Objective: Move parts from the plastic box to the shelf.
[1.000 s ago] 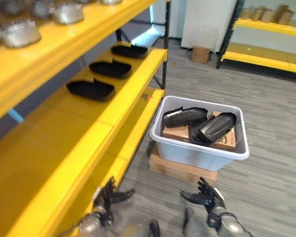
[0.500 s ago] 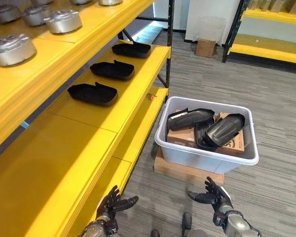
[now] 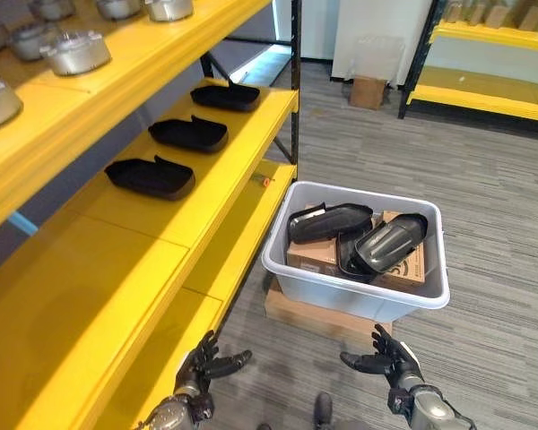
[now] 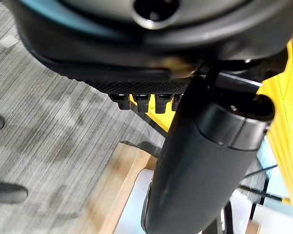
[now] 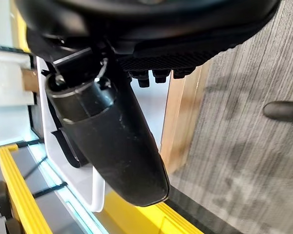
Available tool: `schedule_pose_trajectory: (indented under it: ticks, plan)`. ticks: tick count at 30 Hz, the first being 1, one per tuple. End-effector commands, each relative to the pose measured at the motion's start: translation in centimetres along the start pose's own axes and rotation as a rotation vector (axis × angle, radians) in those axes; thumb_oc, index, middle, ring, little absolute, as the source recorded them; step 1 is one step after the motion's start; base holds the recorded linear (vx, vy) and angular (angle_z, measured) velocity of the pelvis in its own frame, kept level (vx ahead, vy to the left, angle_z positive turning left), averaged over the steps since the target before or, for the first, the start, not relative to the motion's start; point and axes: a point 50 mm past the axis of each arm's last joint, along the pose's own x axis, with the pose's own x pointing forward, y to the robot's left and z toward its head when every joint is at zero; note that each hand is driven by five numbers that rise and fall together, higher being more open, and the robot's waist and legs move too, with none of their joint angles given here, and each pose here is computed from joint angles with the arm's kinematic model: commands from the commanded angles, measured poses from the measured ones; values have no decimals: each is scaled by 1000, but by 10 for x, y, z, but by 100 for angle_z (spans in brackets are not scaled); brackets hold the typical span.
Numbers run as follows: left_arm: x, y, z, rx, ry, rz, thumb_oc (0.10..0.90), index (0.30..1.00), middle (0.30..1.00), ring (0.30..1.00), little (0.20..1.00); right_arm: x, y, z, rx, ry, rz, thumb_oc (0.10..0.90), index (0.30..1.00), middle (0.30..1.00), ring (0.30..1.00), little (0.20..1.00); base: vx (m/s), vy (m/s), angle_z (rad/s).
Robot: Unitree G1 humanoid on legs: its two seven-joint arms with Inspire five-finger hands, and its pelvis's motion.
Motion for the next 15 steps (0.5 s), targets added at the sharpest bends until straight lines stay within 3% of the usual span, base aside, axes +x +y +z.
schedule_pose_trajectory:
  ticks: [1,15]
  plan:
    - [2,-5,38,-25,-181,-31,900,1000,1000,1000,1000,0,-10,52,-45,-237,-2,900,1000,1000,1000,1000,71,-7,-34]
    - [3,-7,33,29,-170,-59,900,1000,1000,1000,1000,-2,-10,34,-31,-185,-13,900,1000,1000,1000,1000,164,131,-20]
